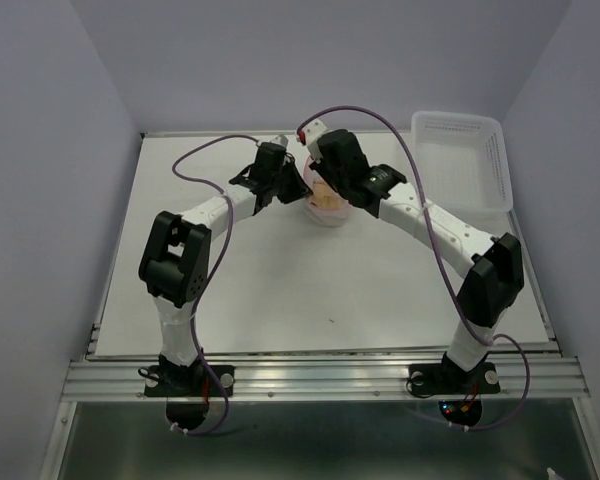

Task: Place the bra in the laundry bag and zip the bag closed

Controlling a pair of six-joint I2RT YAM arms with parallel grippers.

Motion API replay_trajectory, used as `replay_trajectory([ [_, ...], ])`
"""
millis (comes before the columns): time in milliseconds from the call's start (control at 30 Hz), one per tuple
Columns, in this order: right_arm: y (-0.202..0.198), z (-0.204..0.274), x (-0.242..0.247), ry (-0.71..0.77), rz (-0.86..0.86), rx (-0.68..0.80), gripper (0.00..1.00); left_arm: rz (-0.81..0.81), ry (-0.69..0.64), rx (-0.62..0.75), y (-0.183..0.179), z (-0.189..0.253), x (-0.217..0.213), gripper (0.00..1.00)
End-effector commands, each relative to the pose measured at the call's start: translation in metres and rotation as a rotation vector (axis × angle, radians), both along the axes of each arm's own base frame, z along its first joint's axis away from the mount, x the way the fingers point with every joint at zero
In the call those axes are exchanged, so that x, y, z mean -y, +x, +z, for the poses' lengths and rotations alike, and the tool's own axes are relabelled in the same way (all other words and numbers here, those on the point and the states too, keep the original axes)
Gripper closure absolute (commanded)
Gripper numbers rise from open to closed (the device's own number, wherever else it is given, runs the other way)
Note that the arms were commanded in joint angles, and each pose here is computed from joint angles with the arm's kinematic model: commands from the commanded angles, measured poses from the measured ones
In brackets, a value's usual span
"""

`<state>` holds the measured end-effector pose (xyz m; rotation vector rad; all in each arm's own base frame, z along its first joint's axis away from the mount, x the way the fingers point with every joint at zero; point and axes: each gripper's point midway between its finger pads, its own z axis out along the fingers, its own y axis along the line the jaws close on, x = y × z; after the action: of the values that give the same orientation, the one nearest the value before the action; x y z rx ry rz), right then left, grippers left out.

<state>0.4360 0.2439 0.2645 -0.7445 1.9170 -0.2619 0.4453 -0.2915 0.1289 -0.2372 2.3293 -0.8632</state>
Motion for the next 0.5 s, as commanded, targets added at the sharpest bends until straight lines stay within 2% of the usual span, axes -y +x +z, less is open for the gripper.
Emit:
replay_trajectory([
  [0, 0.007, 0.019, -0.015, 0.046, -0.046, 0.068, 0.82, -0.004, -0.072, 0.046, 0.000, 0.018, 0.008, 1.00],
  [33, 0.005, 0.018, -0.018, 0.066, -0.042, 0.054, 0.79, -0.002, -0.075, 0.043, 0.000, 0.017, 0.008, 1.00],
  [67, 0.003, 0.021, -0.029, 0.137, -0.019, 0.033, 0.71, 0.006, -0.074, 0.038, 0.000, 0.015, 0.006, 1.00],
  [100, -0.001, 0.022, -0.036, 0.177, 0.004, 0.014, 0.69, 0.009, -0.072, 0.037, 0.000, 0.014, 0.006, 1.00],
  [167, -0.016, 0.024, -0.059, 0.287, 0.114, -0.050, 0.55, 0.019, -0.072, 0.027, 0.002, 0.010, 0.004, 1.00],
  [267, -0.031, 0.029, -0.077, 0.375, 0.206, -0.104, 0.41, 0.028, -0.075, 0.012, 0.001, 0.004, 0.000, 1.00],
  [333, -0.034, 0.040, -0.076, 0.399, 0.210, -0.091, 0.31, 0.041, -0.077, 0.024, 0.004, 0.005, -0.006, 1.00],
  [467, -0.039, 0.050, -0.076, 0.440, 0.237, -0.096, 0.30, 0.046, -0.069, 0.035, 0.006, 0.003, -0.016, 1.00],
])
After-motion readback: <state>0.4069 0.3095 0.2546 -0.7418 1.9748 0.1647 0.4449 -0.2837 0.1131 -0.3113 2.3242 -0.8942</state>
